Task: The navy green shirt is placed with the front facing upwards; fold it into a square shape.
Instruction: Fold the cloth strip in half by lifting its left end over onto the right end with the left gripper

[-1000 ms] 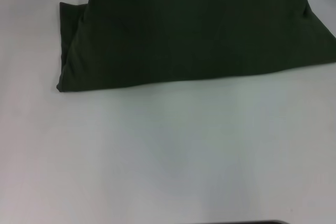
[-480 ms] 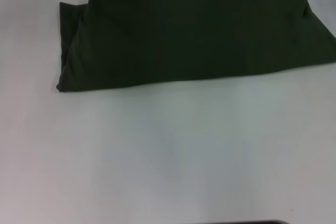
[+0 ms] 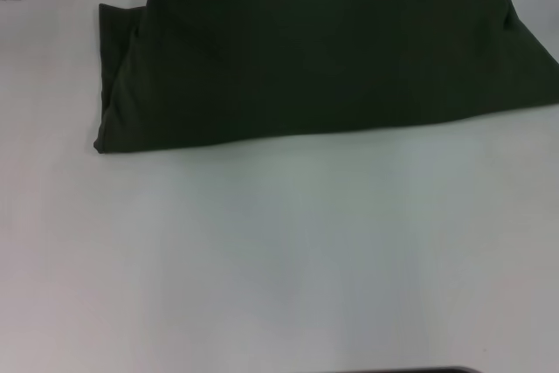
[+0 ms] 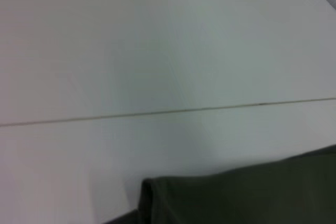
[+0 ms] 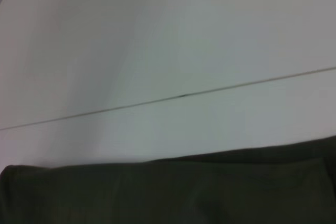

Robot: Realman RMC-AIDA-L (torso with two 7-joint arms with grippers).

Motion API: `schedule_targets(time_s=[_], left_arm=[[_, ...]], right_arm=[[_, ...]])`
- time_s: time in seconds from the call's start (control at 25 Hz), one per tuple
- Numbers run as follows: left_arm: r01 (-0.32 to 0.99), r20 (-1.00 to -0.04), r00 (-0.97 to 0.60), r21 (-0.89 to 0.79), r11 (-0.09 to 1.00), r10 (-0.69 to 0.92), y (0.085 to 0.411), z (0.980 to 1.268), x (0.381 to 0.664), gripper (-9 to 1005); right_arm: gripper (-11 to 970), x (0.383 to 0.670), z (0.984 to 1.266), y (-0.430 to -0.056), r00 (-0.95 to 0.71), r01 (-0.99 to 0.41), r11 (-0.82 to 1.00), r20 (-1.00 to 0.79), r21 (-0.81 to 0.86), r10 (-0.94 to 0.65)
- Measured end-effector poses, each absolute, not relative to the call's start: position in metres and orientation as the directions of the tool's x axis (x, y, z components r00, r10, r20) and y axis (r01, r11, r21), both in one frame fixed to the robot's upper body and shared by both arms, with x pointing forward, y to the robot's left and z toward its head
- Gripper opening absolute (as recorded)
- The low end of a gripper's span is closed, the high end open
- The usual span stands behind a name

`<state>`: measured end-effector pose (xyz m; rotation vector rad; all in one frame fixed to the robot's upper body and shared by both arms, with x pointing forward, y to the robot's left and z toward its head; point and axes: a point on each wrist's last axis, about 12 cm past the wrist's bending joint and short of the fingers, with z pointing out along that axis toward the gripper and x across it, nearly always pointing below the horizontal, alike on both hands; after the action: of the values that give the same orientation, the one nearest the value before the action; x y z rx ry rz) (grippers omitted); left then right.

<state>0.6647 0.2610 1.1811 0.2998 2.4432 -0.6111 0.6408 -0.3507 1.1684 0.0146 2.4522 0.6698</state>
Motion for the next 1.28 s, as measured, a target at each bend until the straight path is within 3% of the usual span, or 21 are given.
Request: schedule_targets(time_s=[0.36,0.8,1.28], left_arm=[[0.335,-0.491,-0.866,-0.436,0.835,0.091,0.276,1.182,0.647,872],[0.136,-0.268,-0.963,-0.539,0.831,-0.016,0.320,1.174,0.627,873],[0.053,-0.154,-0.987,-0.577,0.815,-0.045,0.315,1.138,0.613,865]], right_arm=[[859,0.625,1.164,-0.348,-0.877,-0.179,0.839,-0.471,0.514,0.101],[857,0.606,1.163,-0.362,-0.879,-0.169,0.826,-0.462,0.537,0.120],[857,0.606,1.161,-0.359,-0.853,-0.200,0.797,-0.502,0.570,0.144]])
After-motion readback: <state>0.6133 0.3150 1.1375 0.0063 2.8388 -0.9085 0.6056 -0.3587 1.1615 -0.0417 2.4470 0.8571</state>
